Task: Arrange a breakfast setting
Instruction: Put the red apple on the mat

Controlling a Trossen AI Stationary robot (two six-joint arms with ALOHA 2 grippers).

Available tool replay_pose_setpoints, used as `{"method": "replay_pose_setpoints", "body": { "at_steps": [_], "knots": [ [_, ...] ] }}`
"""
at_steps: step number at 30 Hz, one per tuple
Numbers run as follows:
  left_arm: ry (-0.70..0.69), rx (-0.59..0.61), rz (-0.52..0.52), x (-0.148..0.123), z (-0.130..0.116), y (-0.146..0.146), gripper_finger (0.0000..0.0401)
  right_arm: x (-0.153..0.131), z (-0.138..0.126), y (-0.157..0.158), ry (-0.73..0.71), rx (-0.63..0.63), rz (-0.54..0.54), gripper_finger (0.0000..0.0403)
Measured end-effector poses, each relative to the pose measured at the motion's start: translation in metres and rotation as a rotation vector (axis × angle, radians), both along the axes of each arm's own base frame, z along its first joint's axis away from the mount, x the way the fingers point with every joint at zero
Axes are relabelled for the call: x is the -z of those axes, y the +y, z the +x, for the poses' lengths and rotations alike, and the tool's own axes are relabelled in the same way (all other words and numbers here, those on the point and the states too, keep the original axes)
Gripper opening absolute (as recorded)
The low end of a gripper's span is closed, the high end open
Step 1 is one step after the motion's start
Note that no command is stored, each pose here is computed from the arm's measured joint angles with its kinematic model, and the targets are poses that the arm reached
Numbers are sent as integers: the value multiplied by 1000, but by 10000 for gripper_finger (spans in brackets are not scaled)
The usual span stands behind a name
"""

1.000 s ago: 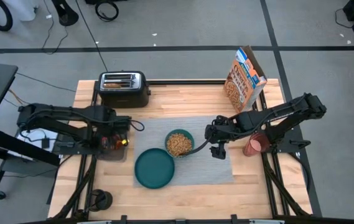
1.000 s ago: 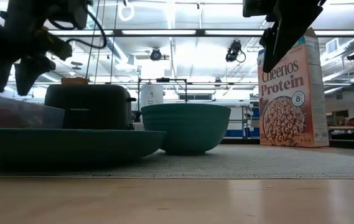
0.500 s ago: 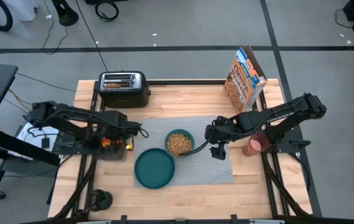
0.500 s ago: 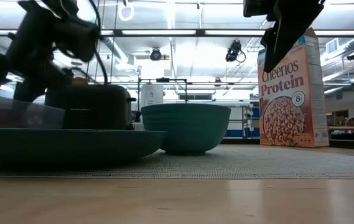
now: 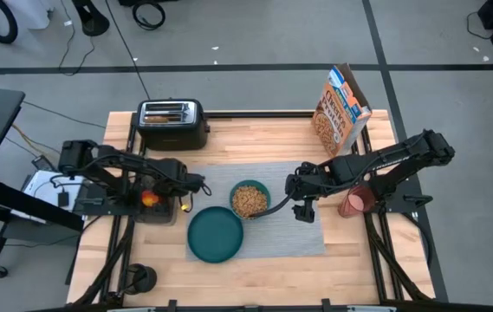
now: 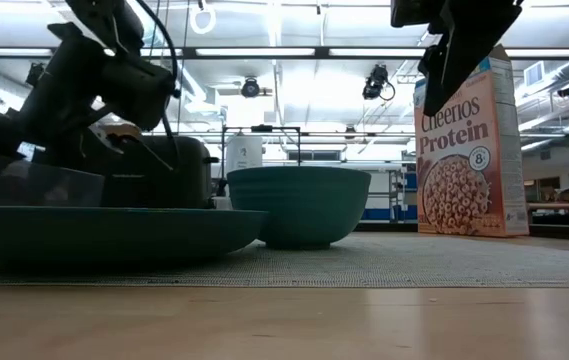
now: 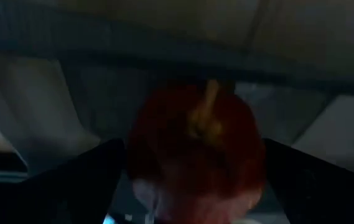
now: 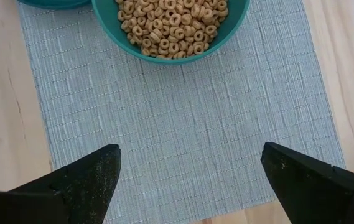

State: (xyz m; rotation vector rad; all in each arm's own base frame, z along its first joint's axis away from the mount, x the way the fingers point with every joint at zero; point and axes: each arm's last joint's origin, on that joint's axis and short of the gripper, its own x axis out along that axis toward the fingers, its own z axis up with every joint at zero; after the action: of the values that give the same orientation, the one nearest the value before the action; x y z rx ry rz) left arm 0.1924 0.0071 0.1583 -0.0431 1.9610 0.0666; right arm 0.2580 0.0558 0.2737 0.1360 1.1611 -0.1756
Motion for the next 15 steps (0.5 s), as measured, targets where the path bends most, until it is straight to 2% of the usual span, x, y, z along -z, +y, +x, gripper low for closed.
{"method": "replay_pose_setpoints", "body": {
  "at_steps": [5, 12, 15],
  "knots": [
    [64, -1, -10, -1, -2, 1, 378, 0, 0, 0, 0, -4, -1, 389],
    [-22, -22, 7, 10, 1, 1, 378, 0, 0, 1, 0, 6, 5, 389],
    [-17, -37, 16, 12, -1, 0, 377, 0, -1, 3, 4, -2, 4, 389]
  ]
}}
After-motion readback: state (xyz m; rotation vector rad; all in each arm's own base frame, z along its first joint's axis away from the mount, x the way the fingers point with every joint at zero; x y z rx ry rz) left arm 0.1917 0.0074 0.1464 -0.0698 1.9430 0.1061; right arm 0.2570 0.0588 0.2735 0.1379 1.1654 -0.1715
